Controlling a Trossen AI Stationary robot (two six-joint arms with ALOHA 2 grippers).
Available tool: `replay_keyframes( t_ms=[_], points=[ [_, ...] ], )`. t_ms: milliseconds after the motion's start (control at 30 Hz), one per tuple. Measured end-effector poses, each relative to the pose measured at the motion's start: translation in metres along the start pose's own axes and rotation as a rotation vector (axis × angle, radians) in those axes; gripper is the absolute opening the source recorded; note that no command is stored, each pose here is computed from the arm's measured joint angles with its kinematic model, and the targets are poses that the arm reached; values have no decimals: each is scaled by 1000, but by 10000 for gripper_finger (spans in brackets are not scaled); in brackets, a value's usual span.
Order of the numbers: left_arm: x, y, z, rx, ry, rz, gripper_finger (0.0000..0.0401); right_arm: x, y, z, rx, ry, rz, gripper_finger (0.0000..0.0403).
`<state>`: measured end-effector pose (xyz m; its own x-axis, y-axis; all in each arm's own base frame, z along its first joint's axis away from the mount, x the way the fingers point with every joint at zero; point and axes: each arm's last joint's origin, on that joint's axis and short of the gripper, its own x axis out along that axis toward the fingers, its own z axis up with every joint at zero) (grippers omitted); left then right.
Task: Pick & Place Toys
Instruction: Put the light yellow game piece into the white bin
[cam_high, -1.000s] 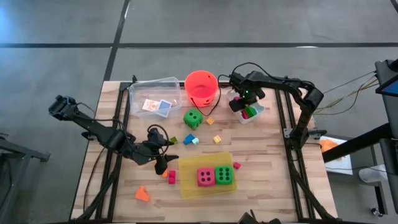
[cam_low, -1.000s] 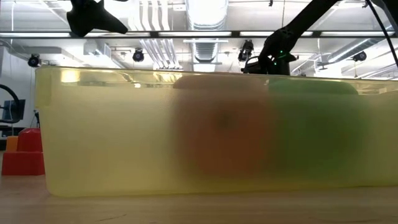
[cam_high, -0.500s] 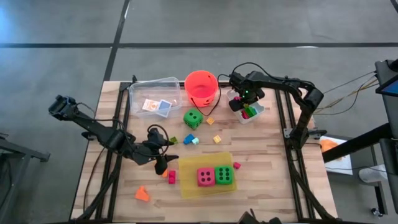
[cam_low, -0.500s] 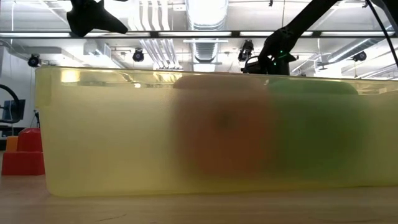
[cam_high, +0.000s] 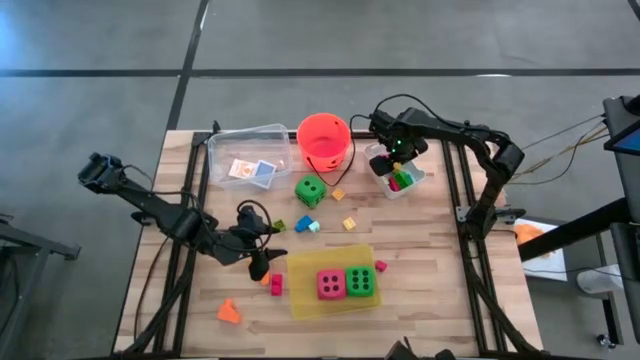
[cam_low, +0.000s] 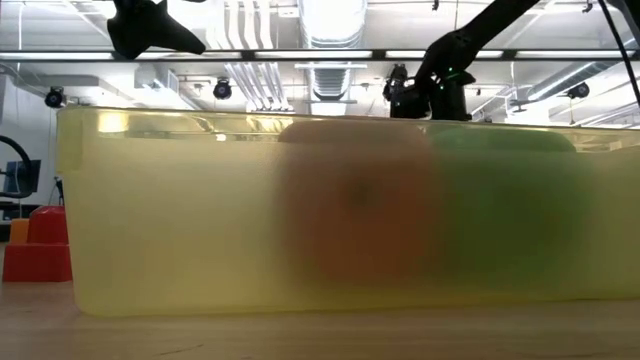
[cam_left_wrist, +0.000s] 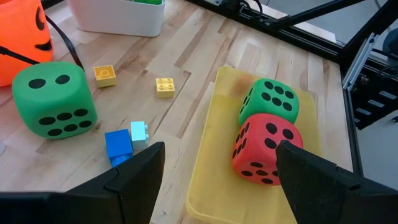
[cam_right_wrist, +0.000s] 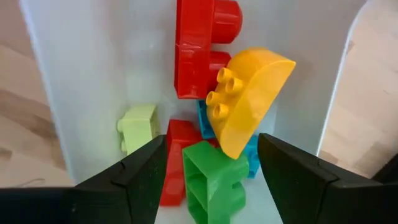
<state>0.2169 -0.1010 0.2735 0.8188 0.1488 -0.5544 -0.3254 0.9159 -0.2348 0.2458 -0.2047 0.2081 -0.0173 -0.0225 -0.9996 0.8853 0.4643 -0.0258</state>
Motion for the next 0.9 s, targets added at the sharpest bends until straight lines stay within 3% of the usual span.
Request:
replay_keyframes(
  t_ms=[300,533,667,900],
  points=[
    [0,0,0,0,0,0,297,-26,1,-8,-55,-115,-34,245],
    [0,0,0,0,0,0,297,-51,11,-26,-102,-201,7,245],
    [0,0,0,0,0,0,297,-57,34,-37,-143,-244,80,245],
    [0,0,0,-1,0,0,297,-45,102,-46,-214,-328,275,244]
  ],
)
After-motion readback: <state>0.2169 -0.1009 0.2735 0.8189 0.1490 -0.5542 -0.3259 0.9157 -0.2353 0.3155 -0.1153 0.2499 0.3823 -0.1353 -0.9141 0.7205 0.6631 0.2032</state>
